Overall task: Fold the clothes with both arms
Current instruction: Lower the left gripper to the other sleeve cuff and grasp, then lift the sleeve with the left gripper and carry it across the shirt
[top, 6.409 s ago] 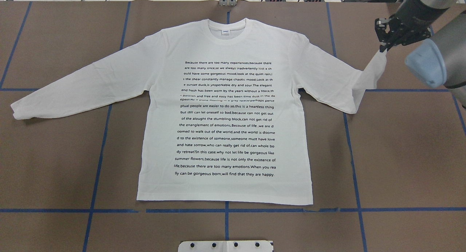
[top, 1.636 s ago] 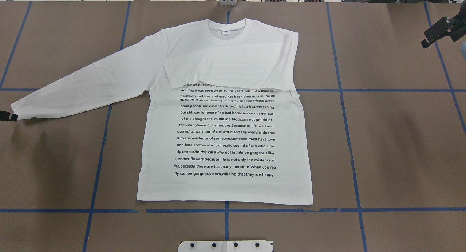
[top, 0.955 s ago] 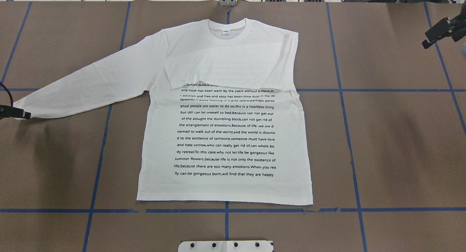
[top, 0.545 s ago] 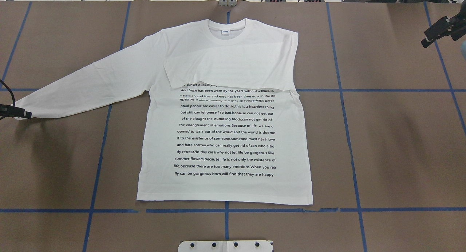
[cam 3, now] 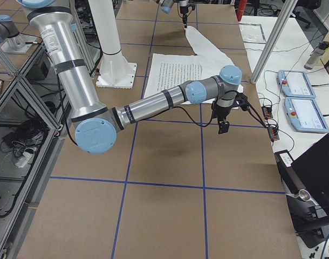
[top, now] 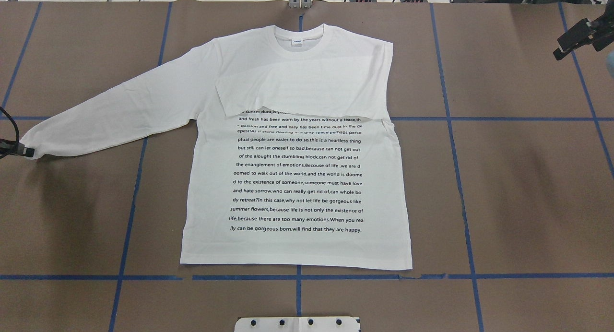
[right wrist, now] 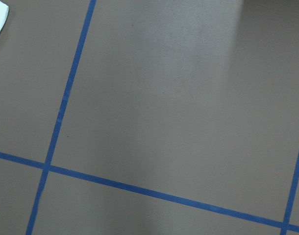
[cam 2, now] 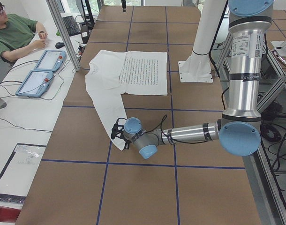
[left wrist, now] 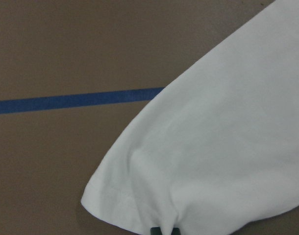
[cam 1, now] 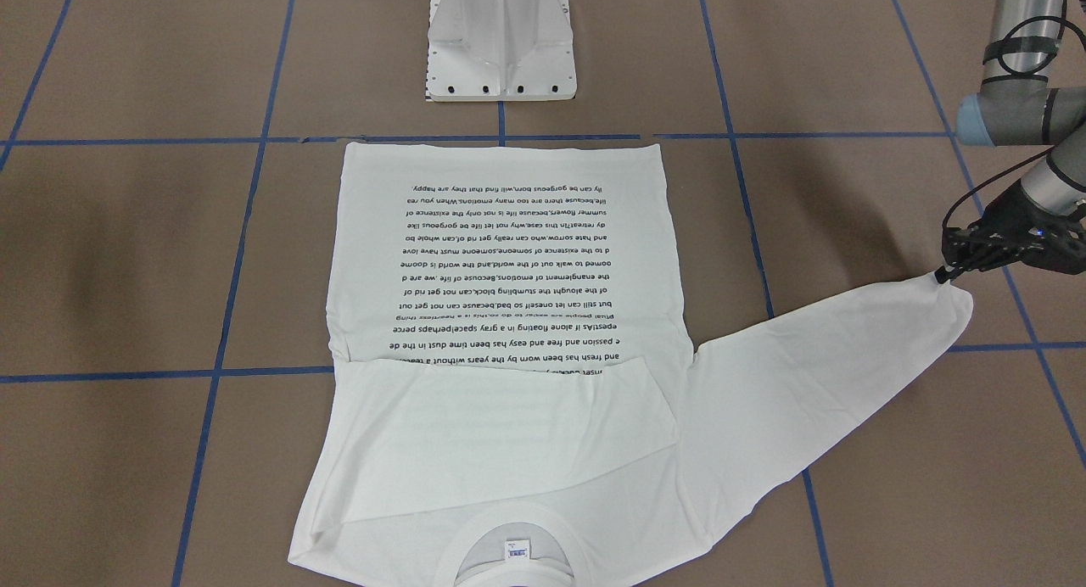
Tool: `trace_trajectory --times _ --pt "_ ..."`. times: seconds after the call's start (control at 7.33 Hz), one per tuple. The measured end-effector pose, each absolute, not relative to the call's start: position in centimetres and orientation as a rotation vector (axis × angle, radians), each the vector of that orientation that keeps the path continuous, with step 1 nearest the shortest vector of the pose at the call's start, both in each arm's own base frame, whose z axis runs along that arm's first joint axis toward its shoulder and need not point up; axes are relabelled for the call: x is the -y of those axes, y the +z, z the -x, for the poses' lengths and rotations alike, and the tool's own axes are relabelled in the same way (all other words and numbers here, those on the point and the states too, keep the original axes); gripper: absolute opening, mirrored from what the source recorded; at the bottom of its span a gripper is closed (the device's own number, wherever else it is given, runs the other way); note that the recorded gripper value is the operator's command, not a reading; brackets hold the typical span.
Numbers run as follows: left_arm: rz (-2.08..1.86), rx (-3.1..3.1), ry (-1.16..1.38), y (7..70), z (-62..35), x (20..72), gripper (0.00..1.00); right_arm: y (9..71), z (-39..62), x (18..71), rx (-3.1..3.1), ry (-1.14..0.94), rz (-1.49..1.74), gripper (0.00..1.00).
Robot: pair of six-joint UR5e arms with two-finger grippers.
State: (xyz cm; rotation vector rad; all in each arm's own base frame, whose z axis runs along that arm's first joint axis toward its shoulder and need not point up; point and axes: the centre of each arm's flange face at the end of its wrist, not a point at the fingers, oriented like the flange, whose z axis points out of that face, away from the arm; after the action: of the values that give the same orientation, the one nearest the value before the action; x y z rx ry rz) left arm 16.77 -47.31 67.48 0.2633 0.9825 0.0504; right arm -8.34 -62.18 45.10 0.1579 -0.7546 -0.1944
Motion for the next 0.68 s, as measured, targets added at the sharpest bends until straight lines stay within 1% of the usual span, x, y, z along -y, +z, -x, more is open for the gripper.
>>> trace_trajectory --times 0.27,0.41,0.68 --pt "-0.269 -1.053 0.097 63.8 -17.6 48.5 0.0 45.2 8.4 62.2 0.754 -0.193 -0.156 1.0" --pt "-0.275 -1.091 0.118 60.8 -18.3 50.5 0.0 45.2 8.4 62.2 0.755 -0.193 -0.155 1.0" --pt "-0.324 -1.124 0.123 51.4 -19.4 56.6 0.0 45.6 8.3 62.1 0.754 -0.191 -0.148 1.0"
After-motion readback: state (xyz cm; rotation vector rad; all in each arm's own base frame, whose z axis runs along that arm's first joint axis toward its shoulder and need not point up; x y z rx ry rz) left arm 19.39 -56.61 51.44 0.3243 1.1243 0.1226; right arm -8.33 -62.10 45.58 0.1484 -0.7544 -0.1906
